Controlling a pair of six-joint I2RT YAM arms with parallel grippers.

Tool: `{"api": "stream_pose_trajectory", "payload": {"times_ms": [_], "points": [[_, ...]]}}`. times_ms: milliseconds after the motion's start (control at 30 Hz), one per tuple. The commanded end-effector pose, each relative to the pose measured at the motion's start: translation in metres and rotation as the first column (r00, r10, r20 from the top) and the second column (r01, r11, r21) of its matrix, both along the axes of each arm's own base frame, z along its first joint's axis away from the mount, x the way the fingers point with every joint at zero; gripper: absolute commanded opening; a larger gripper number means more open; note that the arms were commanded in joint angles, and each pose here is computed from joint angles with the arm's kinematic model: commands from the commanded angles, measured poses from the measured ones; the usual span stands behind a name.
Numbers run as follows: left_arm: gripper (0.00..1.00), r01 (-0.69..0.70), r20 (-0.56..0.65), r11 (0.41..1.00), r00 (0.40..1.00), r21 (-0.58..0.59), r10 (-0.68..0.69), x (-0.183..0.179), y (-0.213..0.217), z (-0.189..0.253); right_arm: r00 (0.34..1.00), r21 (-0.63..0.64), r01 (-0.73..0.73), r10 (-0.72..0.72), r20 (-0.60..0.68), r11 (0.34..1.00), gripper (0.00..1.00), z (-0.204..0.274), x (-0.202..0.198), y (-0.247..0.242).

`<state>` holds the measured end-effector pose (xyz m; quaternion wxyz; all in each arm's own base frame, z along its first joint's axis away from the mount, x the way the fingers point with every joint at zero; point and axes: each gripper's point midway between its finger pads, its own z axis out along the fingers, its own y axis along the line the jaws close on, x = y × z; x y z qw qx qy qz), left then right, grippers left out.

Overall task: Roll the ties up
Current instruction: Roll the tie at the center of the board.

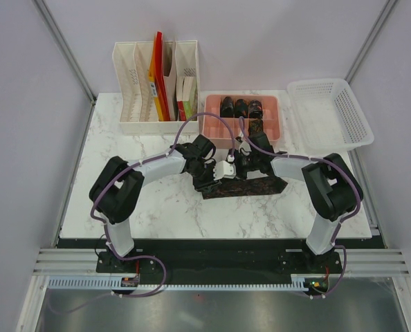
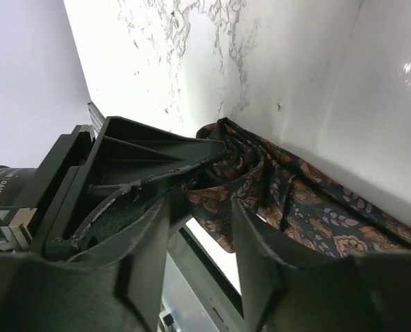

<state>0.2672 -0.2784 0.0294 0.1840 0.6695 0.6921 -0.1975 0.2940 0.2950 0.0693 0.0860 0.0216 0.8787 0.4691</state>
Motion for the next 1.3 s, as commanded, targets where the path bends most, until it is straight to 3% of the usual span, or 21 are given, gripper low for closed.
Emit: {"api": "stream_pose_trajectory", "payload": {"times_ms": [0,167,467,567,600,700,967,1267], "points": [[0.31,0.023,-0.101,0.994,0.995,0.104,-0.013,-0.023,0.016,-0.035,0.999,0.046,-0.005,0.003,0.046,0.999,0.52,0.018,-0.001,0.001],[0.31,0.024,-0.104,0.995,0.994,0.094,-0.014,-0.023,0.015,-0.033,0.999,0.002,-0.006,0.006,0.034,1.000,0.51,-0.001,-0.006,0.000],[0.33,0.028,-0.104,0.997,0.994,0.077,-0.020,-0.022,0.013,-0.027,1.000,-0.008,-0.008,0.009,0.023,1.000,0.39,-0.016,-0.008,0.008],[0.35,0.027,-0.105,0.997,0.994,0.072,-0.019,-0.022,0.013,-0.025,1.000,-0.004,-0.009,0.009,0.019,1.000,0.26,-0.019,-0.006,0.009],[0.36,0.026,-0.103,0.997,0.994,0.071,-0.019,-0.022,0.013,-0.025,1.000,-0.006,-0.011,0.011,0.018,1.000,0.16,-0.020,-0.007,0.009],[0.41,0.017,-0.099,0.998,0.995,0.053,-0.011,-0.021,0.014,-0.018,1.000,-0.032,0.002,-0.002,0.008,0.999,0.00,-0.026,-0.006,0.000],[0.62,-0.021,-0.070,0.998,0.997,-0.060,0.016,-0.015,-0.002,0.031,0.999,-0.153,0.021,-0.025,-0.022,0.988,0.00,-0.057,-0.006,-0.028],[0.75,-0.087,-0.056,0.985,0.995,-0.147,0.080,-0.001,0.013,0.051,0.998,-0.232,0.018,-0.031,-0.051,0.973,0.00,-0.080,-0.007,-0.041]]}}
